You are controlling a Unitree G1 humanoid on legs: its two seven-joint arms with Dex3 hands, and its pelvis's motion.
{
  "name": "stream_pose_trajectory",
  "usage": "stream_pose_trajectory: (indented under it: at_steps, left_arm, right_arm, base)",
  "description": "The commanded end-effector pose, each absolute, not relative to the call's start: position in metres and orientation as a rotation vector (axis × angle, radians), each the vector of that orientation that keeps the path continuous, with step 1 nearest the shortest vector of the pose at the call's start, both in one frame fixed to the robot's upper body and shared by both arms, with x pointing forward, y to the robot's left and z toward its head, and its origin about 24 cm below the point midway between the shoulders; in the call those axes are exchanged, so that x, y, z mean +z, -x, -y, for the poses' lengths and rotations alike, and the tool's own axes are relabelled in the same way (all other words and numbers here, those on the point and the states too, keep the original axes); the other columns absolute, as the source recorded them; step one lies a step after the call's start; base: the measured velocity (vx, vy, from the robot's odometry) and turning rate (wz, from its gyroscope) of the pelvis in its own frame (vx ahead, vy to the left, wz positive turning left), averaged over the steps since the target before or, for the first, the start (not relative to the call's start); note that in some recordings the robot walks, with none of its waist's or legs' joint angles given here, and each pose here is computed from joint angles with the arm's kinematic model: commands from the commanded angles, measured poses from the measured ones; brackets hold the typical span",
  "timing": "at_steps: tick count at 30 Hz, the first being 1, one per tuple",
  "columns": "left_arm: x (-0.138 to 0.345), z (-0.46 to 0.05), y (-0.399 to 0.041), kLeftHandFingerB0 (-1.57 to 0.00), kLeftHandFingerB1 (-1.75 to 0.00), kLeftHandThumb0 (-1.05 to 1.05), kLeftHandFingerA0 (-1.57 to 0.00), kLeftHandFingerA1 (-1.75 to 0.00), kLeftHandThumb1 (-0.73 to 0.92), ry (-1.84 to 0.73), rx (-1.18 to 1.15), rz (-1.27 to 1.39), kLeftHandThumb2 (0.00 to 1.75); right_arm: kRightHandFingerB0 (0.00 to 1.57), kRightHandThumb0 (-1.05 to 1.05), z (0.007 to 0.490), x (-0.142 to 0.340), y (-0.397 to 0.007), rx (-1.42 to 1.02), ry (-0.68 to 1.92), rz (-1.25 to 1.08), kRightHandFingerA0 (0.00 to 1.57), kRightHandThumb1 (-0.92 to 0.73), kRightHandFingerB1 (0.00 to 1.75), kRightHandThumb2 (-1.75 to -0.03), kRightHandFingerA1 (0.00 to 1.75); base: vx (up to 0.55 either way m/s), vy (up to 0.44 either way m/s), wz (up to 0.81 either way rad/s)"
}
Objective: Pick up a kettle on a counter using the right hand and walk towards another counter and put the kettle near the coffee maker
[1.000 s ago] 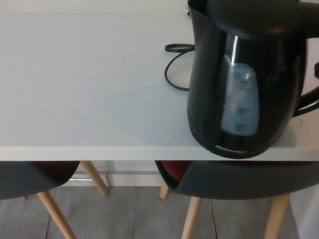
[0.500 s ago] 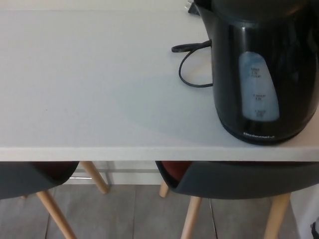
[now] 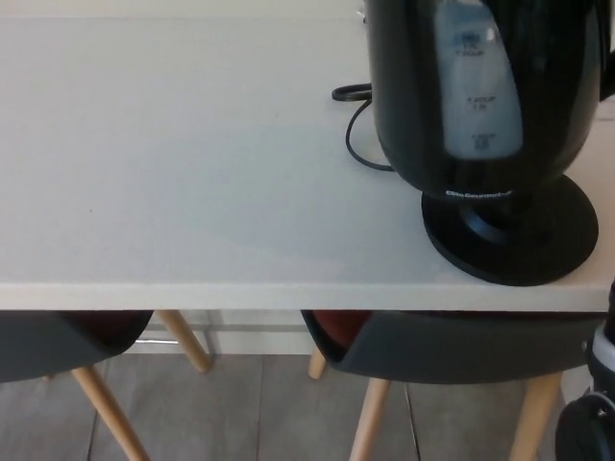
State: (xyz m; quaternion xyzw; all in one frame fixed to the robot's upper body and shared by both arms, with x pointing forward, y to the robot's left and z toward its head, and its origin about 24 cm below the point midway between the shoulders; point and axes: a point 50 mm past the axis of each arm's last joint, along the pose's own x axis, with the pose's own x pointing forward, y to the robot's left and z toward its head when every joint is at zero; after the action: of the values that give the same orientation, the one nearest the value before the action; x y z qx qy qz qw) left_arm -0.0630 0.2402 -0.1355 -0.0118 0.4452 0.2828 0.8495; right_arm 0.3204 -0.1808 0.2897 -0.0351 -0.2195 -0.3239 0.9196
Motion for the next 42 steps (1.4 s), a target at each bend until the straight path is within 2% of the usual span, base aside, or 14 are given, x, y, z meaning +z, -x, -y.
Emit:
stream_pose_trajectory:
  at_steps: [1,4,10,12,15,17,18,19,22,25,26,27,28,42]
  left_arm:
    - [-0.127,-0.246,0.06,-0.98,-0.95,-0.09,-1.08,-1.18,0.33,-0.032,0.583,-0.846,1.4]
    - [-0.125,-0.245,0.062,-0.99,-0.98,-0.11,-1.03,-1.21,0.32,-0.022,0.593,-0.833,1.43]
    - [-0.123,-0.243,0.066,-0.99,-0.97,-0.1,-1.01,-1.22,0.26,-0.018,0.605,-0.829,1.48]
    - [-0.124,-0.242,0.064,-1.0,-1.0,-0.07,-1.04,-1.26,0.23,-0.009,0.595,-0.829,1.5]
    - [-0.123,-0.243,0.065,-1.0,-1.0,-0.07,-1.04,-1.26,0.23,-0.014,0.587,-0.835,1.5]
    - [-0.123,-0.245,0.065,-1.0,-0.99,-0.1,-1.06,-1.21,0.27,-0.011,0.574,-0.835,1.46]
    - [-0.123,-0.244,0.065,-0.98,-1.0,-0.09,-1.0,-1.24,0.3,-0.012,0.584,-0.834,1.45]
    - [-0.123,-0.244,0.065,-0.98,-1.0,-0.09,-1.0,-1.24,0.3,-0.013,0.588,-0.834,1.45]
    - [-0.123,-0.242,0.063,-1.0,-1.01,-0.11,-1.01,-1.22,0.32,-0.009,0.592,-0.83,1.44]
    - [-0.125,-0.243,0.059,-1.02,-1.01,-0.1,-1.05,-1.22,0.24,-0.01,0.578,-0.831,1.52]
    - [-0.125,-0.242,0.059,-1.02,-1.01,-0.1,-1.05,-1.24,0.24,-0.007,0.579,-0.83,1.51]
    - [-0.124,-0.241,0.059,-0.99,-1.04,-0.12,-1.05,-1.25,0.28,-0.015,0.573,-0.825,1.48]
    - [-0.123,-0.241,0.059,-0.99,-1.04,-0.12,-1.05,-1.25,0.28,-0.027,0.566,-0.818,1.48]
    - [-0.124,-0.242,0.066,-0.99,-0.99,-0.1,-1.03,-1.24,0.25,-0.016,0.595,-0.85,1.48]
  right_arm:
    - [0.89,-0.19,0.18,0.295,-0.319,-0.665,-0.007,0.481,1.05,-0.3,1.62,-1.49,1.75]
    - [0.82,-0.2,0.182,0.283,-0.322,-0.654,-0.074,0.449,1.03,-0.34,1.68,-1.42,1.75]
    - [0.86,-0.17,0.181,0.278,-0.324,-0.639,-0.196,0.389,1.05,-0.4,1.58,-1.4,1.75]
    - [0.79,-0.23,0.171,0.276,-0.324,-0.584,-0.241,0.336,1.07,-0.54,1.52,-1.22,1.75]
    - [0.79,-0.23,0.169,0.274,-0.323,-0.573,-0.257,0.321,1.07,-0.54,1.52,-1.22,1.75]
    - [0.79,-0.24,0.161,0.27,-0.32,-0.504,-0.284,0.31,1.09,-0.51,1.64,-1.32,1.75]
    - [0.99,-0.18,0.147,0.263,-0.313,-0.434,-0.266,0.305,1.15,-0.46,1.53,-1.45,1.75]
    - [0.99,-0.18,0.141,0.26,-0.31,-0.403,-0.259,0.302,1.15,-0.46,1.53,-1.45,1.75]
    - [0.85,-0.18,0.114,0.249,-0.291,-0.225,-0.236,0.287,1.06,-0.41,1.6,-1.4,1.75]
    - [0.85,-0.19,0.098,0.244,-0.276,-0.12,-0.235,0.279,1.06,-0.37,1.6,-1.42,1.75]
    - [0.85,-0.14,0.096,0.243,-0.271,-0.095,-0.221,0.279,1.08,-0.41,1.51,-1.42,1.75]
    - [0.8,-0.19,0.093,0.243,-0.262,-0.045,-0.203,0.282,1.05,-0.44,1.65,-1.4,1.75]
    - [0.8,-0.19,0.089,0.243,-0.254,0.006,-0.187,0.286,1.05,-0.44,1.65,-1.4,1.75]
    - [0.74,-0.2,0.105,0.247,-0.225,0.093,-0.08,0.296,1.01,-0.42,1.67,-1.38,1.75]
  base:
    - [0.0,0.0,0.0]
    - [0.0,0.0,0.0]
    - [0.0,0.0,0.0]
    - [0.0,0.0,0.0]
    - [0.0,0.0,0.0]
    - [0.0,0.0,0.0]
    - [0.0,0.0,0.0]
    - [0.0,0.0,0.0]
    - [0.0,0.0,0.0]
    - [0.0,0.0,0.0]
    - [0.0,0.0,0.0]
    - [0.0,0.0,0.0]
    - [0.0,0.0,0.0]
    - [0.0,0.0,0.0]
